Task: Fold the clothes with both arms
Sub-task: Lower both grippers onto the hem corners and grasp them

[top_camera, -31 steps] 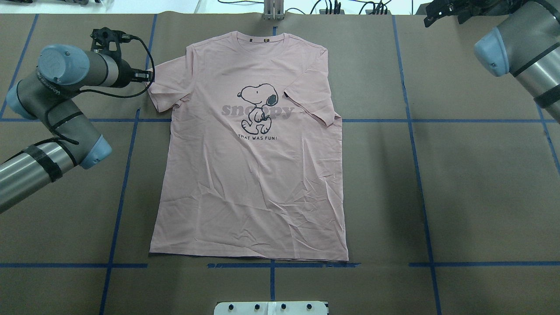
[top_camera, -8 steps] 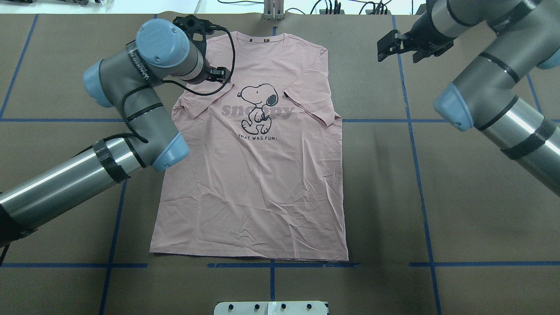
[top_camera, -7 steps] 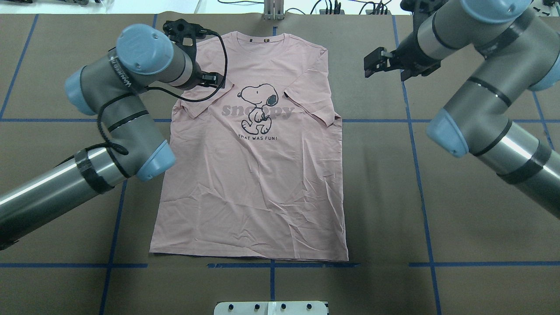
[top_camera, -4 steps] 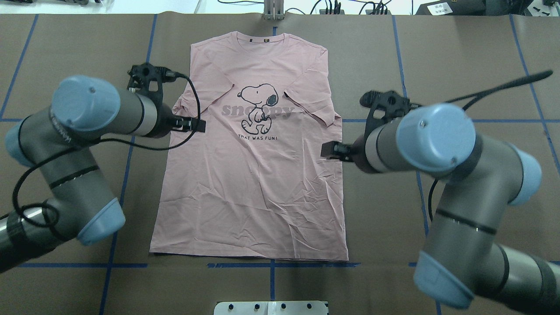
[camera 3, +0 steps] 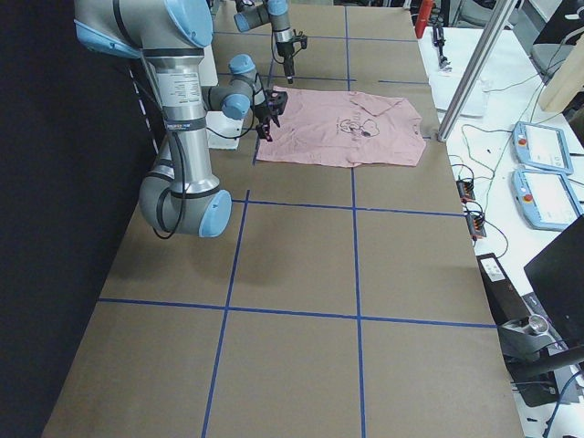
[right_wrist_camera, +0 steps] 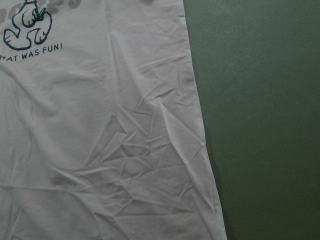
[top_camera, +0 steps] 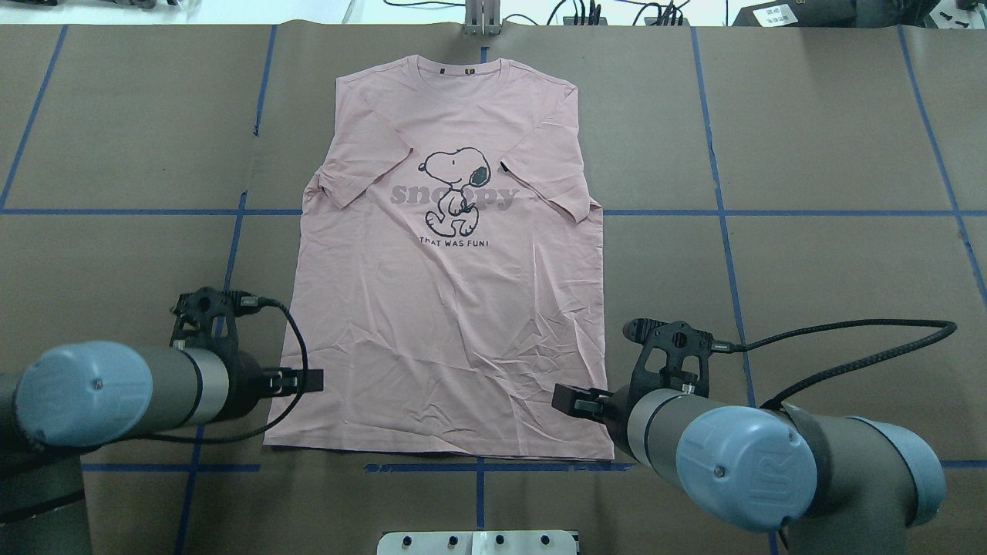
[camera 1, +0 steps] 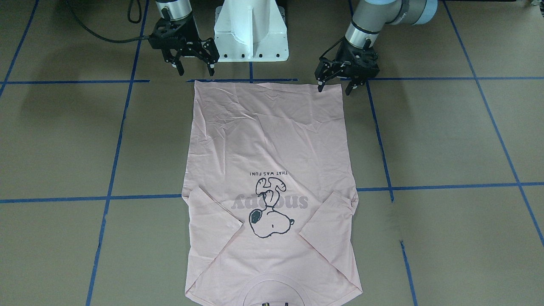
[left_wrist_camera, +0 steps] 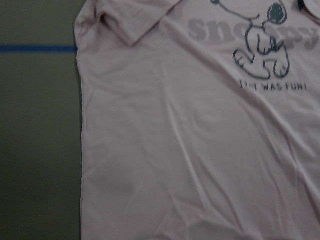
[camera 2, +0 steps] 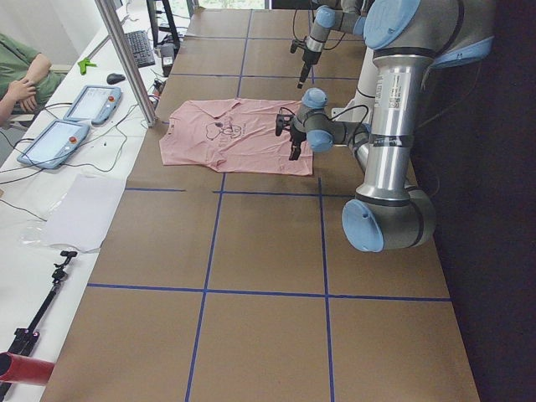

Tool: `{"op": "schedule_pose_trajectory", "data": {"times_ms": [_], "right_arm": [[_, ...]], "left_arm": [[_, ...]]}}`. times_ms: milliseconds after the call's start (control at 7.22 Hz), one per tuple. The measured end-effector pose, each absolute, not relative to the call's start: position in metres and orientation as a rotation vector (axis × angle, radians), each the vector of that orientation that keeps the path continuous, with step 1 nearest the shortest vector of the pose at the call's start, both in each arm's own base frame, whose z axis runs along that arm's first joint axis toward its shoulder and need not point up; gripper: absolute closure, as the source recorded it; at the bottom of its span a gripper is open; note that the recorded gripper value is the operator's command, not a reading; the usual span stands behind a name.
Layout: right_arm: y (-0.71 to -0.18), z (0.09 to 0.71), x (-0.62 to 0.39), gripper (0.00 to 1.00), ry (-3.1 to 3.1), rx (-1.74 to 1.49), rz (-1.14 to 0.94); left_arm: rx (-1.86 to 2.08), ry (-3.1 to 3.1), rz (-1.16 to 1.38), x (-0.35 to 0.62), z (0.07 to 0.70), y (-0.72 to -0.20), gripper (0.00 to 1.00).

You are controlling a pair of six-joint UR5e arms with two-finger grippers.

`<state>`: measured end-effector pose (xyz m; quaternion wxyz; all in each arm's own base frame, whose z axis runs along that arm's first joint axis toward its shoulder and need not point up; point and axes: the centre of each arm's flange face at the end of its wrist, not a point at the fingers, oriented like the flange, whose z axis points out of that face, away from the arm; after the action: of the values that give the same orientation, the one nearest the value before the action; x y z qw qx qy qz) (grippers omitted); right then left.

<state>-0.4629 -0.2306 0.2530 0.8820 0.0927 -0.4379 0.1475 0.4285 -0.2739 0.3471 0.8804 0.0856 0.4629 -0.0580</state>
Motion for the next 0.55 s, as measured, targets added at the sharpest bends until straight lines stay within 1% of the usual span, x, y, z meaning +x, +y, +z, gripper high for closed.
{"op": "schedule_pose_trajectory", "data": {"times_ms": [138, 277, 415, 554], "right_arm": [[-0.223, 0.255, -0.465, 0.01, -0.912, 0.203, 0.307], [-0.220, 0.255, -0.467, 0.01, -0.913, 0.208, 0.307], [-0.219, 0.255, -0.467, 0.01, -0.914, 0.210, 0.307], [-0.218, 0.254, -0.467, 0.01, -0.916, 0.211, 0.307]], "left_arm": [[0.141, 0.939, -0.154, 0.436, 0.365, -0.249, 0.36], [0.120, 0.922, -0.168, 0.441, 0.376, -0.235, 0.38], [0.110, 0.911, -0.175, 0.444, 0.382, -0.229, 0.47], [0.106, 0.906, -0.178, 0.446, 0.385, -0.227, 0.47]]}}
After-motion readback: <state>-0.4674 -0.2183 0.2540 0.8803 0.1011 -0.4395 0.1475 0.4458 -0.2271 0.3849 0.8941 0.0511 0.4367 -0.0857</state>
